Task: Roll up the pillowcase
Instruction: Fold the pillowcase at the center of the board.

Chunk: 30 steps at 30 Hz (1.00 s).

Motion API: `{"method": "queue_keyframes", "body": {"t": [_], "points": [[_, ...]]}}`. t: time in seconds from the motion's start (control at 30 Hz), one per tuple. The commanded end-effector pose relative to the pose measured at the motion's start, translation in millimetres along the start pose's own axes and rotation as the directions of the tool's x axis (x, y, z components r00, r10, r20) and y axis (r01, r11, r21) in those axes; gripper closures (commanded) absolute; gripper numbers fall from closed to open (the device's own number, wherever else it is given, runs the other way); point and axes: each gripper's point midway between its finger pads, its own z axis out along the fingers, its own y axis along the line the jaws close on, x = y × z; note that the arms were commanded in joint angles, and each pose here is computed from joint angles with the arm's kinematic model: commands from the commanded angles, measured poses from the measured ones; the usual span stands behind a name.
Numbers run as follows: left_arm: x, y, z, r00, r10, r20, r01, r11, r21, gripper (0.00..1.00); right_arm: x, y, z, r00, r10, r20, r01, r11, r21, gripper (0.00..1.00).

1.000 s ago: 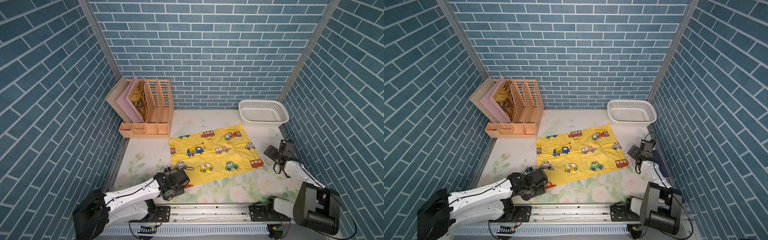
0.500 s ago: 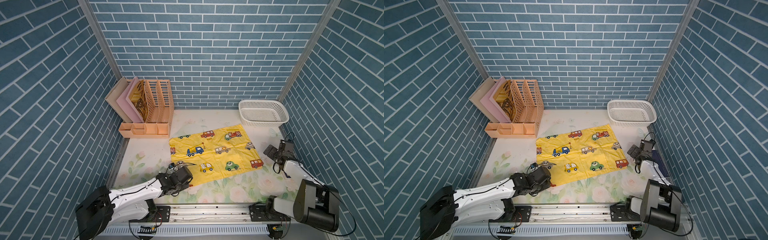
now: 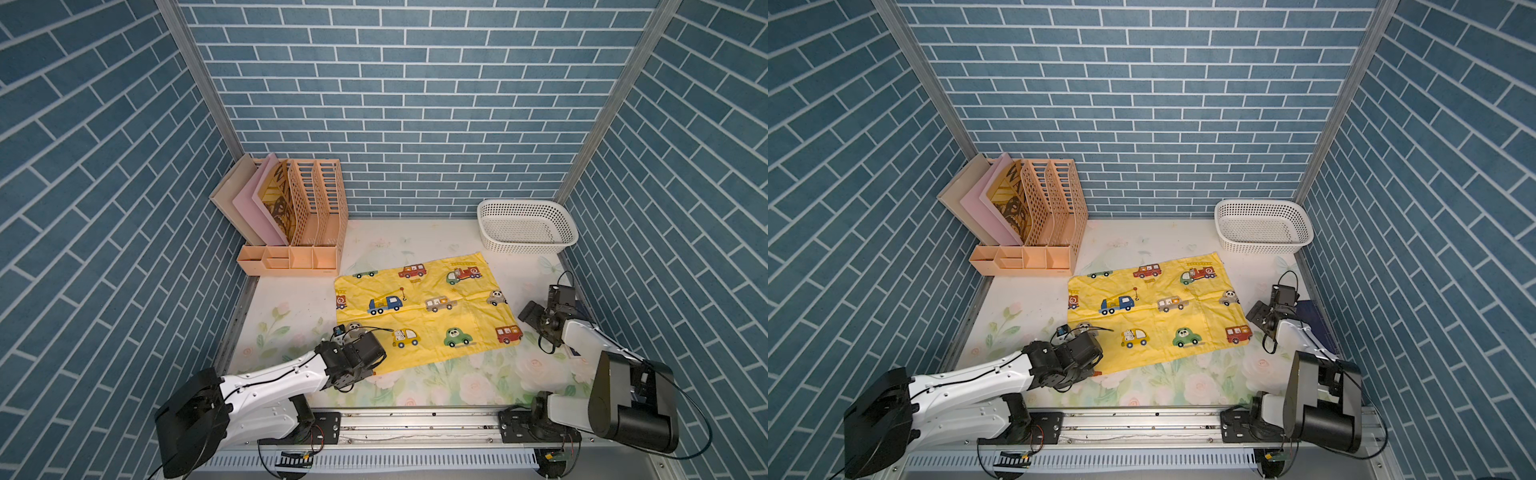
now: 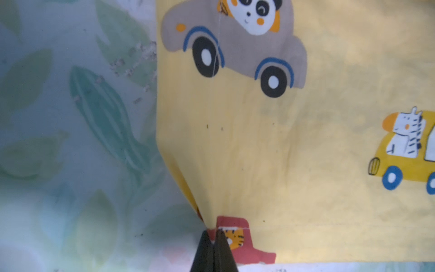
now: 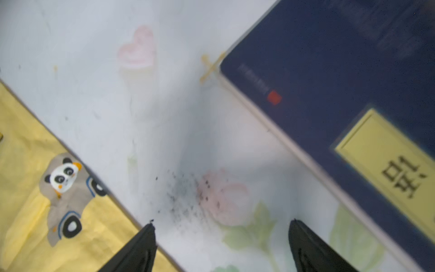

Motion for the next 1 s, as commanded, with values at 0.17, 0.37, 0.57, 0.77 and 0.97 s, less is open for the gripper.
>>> {"method": "queue_keyframes", "body": {"t": [0.17,0.37,0.57,0.77,0.97], "points": [[-14,13,-1,0.999,-0.002,0.05,0.003,0.999,-0.033,0.98,53,13,-2,0.985,-0.026,-0.173,0.022,0.999,-0.026,0.14],[-15,20,2,0.998,-0.038,0.059,0.038,0.999,-0.01,0.97,92,-4,-10,0.969,-0.014,-0.246,0.012,1.0,-0.012,0.19],[-23,18,1,0.996,-0.035,0.087,0.036,0.999,-0.007,0.97,116,6,-10,0.944,-0.002,-0.329,-0.033,0.994,-0.102,0.33],[-27,9,0,0.993,-0.043,0.105,0.039,0.998,0.042,0.99,142,19,-23,0.921,-0.053,-0.386,-0.019,0.983,-0.181,0.29],[-32,5,-2,0.991,-0.037,0.128,0.029,0.998,0.057,0.99,153,4,-30,0.921,-0.079,-0.38,0.033,0.991,-0.126,0.27]]}}
